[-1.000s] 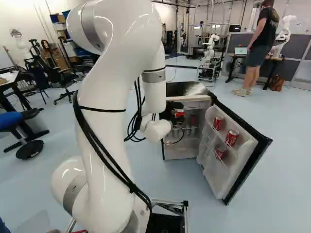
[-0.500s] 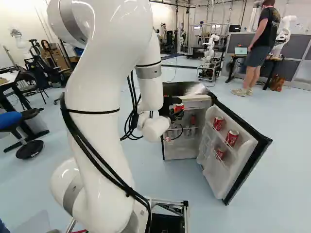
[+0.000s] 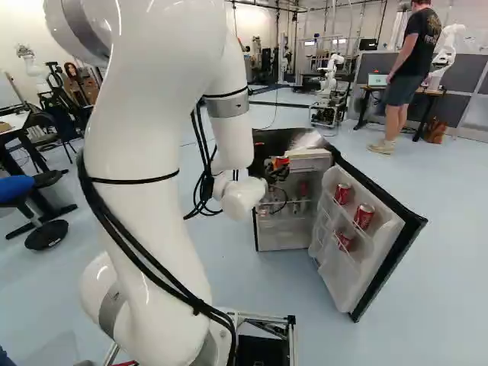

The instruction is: Grab a drink from the fridge

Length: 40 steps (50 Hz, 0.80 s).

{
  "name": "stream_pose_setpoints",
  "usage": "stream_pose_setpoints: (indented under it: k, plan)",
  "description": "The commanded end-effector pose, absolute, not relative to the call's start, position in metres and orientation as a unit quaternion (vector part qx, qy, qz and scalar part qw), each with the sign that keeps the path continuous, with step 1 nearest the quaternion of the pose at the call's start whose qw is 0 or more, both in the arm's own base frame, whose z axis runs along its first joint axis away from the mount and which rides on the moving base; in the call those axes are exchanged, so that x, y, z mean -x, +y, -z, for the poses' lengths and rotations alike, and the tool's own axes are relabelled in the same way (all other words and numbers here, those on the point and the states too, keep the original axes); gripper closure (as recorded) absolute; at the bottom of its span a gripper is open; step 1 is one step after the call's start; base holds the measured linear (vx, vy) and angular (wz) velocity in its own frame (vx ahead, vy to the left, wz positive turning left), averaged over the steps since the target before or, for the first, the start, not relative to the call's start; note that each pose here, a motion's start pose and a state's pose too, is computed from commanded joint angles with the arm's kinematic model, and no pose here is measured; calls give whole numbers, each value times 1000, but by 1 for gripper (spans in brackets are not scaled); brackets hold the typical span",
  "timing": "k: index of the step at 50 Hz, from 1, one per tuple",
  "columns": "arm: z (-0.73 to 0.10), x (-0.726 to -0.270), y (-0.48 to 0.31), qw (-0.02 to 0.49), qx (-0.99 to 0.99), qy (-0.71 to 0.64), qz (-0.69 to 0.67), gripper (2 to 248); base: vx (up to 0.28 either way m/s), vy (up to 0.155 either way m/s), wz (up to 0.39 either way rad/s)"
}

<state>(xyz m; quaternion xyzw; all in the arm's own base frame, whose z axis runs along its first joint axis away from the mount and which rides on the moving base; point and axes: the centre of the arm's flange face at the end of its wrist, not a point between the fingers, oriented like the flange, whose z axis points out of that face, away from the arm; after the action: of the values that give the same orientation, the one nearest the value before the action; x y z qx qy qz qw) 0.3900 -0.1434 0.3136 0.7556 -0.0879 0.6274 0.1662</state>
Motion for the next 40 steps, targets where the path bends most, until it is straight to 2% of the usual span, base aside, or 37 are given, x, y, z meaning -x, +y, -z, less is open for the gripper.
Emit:
stream_pose_setpoints:
  k: [40]
  plan:
    - [-340, -418, -138, 162, -731, -74, -659, 166, 0, 0, 0]
